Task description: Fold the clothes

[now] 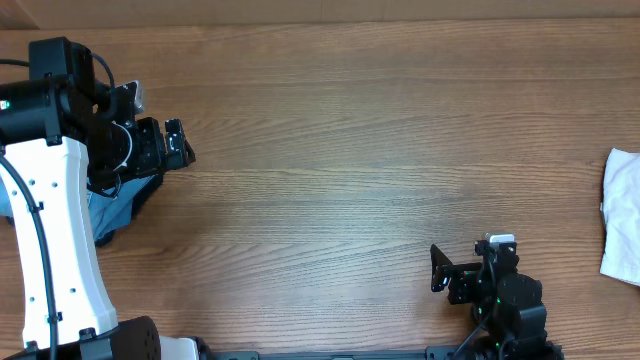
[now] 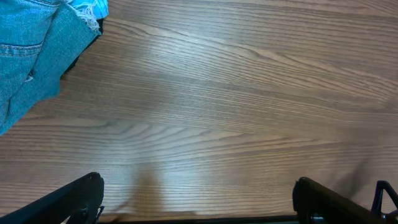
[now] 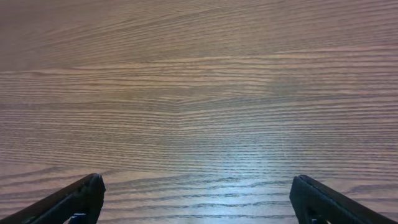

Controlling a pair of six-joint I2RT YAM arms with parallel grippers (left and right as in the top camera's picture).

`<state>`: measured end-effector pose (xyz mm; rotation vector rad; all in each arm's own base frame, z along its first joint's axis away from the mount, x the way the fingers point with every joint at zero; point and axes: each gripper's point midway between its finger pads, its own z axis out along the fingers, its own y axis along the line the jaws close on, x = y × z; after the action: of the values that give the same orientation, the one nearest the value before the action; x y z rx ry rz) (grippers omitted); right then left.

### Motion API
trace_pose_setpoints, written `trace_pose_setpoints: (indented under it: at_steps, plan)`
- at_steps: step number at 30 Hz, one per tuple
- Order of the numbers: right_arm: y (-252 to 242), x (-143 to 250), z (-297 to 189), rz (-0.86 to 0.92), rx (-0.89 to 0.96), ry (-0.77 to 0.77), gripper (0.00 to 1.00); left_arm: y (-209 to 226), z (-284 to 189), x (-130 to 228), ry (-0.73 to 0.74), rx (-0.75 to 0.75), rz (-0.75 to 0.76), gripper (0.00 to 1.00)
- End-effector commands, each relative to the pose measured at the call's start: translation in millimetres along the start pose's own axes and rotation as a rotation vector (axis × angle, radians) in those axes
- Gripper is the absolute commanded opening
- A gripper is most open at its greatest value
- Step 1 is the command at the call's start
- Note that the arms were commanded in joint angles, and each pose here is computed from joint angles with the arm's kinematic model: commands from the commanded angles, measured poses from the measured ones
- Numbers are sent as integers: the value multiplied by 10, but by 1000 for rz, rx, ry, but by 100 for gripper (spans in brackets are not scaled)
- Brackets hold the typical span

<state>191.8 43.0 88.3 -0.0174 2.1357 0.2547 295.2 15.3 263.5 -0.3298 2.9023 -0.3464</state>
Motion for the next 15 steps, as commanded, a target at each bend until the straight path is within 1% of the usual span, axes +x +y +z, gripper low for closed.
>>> trace_pose_setpoints:
  at_steps: [1,5,7,8,9,10,11,12,13,15]
  plan:
    - [-19,4,14,2,7,-9,100,-26,14,10,7,6,-8,100]
    - [-19,4,14,2,7,-9,100,-67,-34,7,-20,7,10,100]
    - [-19,4,14,2,7,-9,100,-243,-165,102,-65,21,73,100]
    - [-19,4,14,2,7,-9,100,-409,-296,218,-109,35,141,100]
    - [-19,4,14,2,7,-9,100,-484,-365,262,-145,28,187,100]
    - [-19,4,14,2,7,-9,100,-635,-488,387,-207,32,270,100]
    - [-19,4,14,1,7,-9,100,-668,-607,494,-274,5,333,100]
    - [-19,4,14,2,7,-9,100,-634,-789,463,-433,-29,358,100]
    - [-19,4,14,2,7,-9,100,-597,-881,393,-549,-49,374,100]
    - [-19,4,14,2,7,-9,100,-509,-912,341,-700,-71,397,100]
